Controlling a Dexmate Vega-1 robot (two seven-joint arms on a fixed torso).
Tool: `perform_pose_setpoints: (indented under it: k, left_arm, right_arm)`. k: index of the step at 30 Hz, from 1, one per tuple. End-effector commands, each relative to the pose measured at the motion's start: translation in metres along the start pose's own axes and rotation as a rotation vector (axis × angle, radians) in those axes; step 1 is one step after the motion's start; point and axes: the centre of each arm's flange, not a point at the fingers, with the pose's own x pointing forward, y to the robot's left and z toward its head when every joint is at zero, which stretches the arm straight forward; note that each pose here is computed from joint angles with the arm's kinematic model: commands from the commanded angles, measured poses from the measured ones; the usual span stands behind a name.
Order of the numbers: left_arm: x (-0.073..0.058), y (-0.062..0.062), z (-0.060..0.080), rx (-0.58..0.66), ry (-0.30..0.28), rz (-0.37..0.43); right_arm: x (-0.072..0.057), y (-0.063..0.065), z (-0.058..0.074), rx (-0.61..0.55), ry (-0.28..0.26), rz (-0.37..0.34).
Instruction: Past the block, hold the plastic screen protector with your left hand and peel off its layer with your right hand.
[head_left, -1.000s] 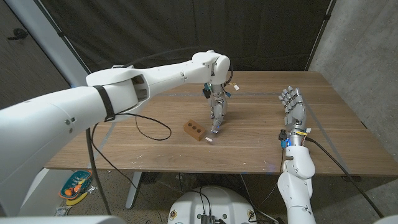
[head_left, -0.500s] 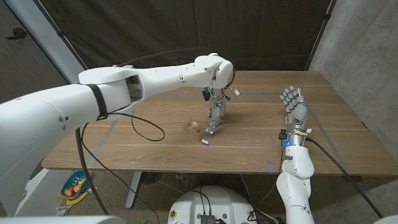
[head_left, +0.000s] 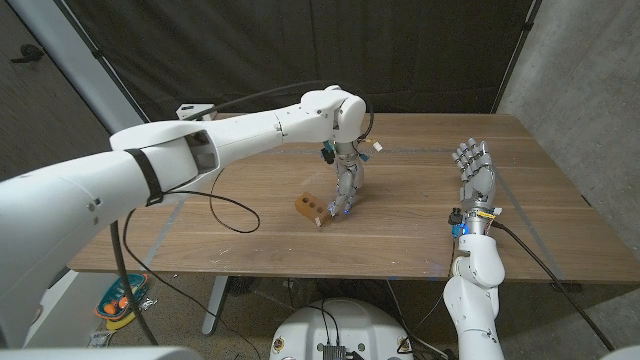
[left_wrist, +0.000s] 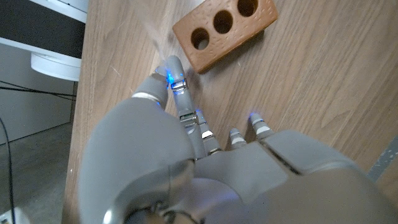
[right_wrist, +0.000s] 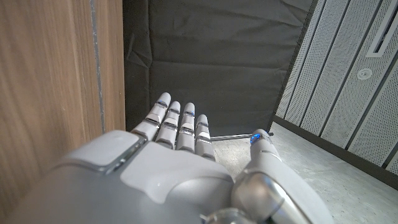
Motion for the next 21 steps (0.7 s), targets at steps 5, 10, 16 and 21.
perform_pose_setpoints:
  k: [5, 10, 16, 21]
  left_arm:
    - [-0.032, 0.000, -0.033, -0.221, -0.165, 0.417]
    - [-0.044, -0.008, -0.042, -0.279, -0.180, 0.557]
    - [-0.065, -0.018, -0.056, -0.376, -0.197, 0.771]
    - [-0.075, -0.030, -0.066, -0.469, -0.232, 0.962]
  right_arm:
    - [0.002, 0.000, 0.002, -0.009, 0.003, 0.008]
    - [0.005, 0.002, 0.004, -0.017, 0.006, 0.015]
    - [0.009, 0.005, 0.004, -0.018, 0.011, 0.028]
    - [0.013, 0.008, 0.005, -0.025, 0.018, 0.035]
